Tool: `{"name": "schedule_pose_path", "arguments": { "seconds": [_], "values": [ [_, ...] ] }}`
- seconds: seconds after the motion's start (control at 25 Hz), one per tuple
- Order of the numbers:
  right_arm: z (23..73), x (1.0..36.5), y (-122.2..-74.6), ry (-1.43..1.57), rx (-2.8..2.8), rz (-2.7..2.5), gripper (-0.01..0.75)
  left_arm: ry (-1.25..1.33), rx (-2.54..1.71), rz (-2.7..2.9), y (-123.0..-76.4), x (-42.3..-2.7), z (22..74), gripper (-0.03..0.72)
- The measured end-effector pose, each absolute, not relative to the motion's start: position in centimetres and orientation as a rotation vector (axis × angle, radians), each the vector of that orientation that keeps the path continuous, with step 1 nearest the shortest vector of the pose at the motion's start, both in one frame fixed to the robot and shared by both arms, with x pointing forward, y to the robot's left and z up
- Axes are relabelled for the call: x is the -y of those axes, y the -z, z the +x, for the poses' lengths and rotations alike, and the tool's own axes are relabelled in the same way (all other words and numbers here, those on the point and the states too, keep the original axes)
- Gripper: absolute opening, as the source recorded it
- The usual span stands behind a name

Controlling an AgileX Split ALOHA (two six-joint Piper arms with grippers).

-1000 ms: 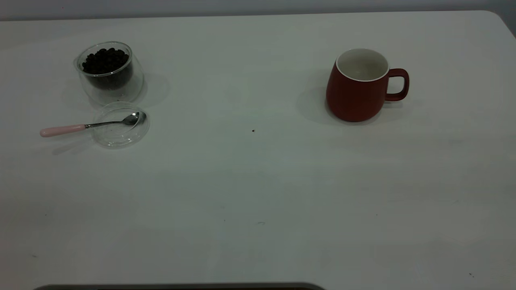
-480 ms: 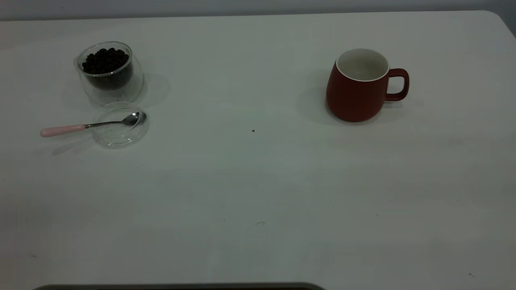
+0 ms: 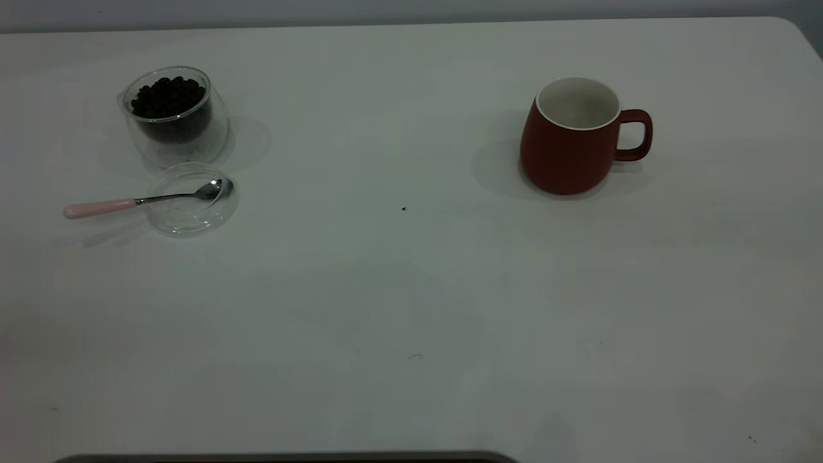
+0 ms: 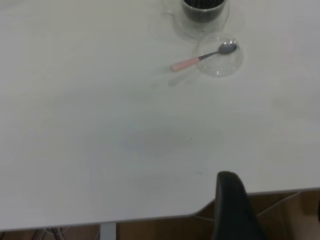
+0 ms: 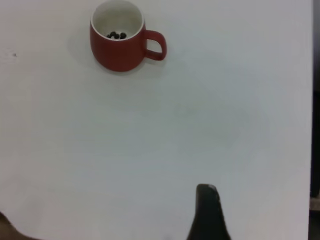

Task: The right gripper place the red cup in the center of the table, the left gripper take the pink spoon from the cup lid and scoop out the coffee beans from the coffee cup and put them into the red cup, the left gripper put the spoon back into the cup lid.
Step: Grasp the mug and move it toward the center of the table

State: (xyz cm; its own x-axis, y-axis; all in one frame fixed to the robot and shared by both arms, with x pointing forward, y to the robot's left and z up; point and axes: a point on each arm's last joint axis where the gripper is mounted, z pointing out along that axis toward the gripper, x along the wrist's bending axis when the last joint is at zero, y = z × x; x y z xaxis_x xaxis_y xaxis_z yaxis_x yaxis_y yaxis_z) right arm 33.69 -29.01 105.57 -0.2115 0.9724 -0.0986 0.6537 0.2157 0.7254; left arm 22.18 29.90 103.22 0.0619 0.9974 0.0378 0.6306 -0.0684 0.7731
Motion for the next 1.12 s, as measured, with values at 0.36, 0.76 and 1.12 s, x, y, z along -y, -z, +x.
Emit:
{"name": "schedule_pose_path", "arguments": {
  "seconds": [0.36, 0.76, 1.12],
  "values": [
    [46.9, 27.6, -103.4, -0.723, -2.256, 1.456, 0.589, -0.811, -1.627, 1.762, -103.2, -29.9, 22.2, 0.459],
    [57.8, 27.2, -95.6, -0.575, -2.586, 1.207, 0.589, -0.81, -1.629, 1.76, -103.2, -29.9, 22.2, 0.459],
    [65.2, 27.3, -86.5, -0.455, -2.782, 0.624, 0.589, -0.81, -1.629, 1.76, -103.2, -29.9, 22.2, 0.459]
  ]
}}
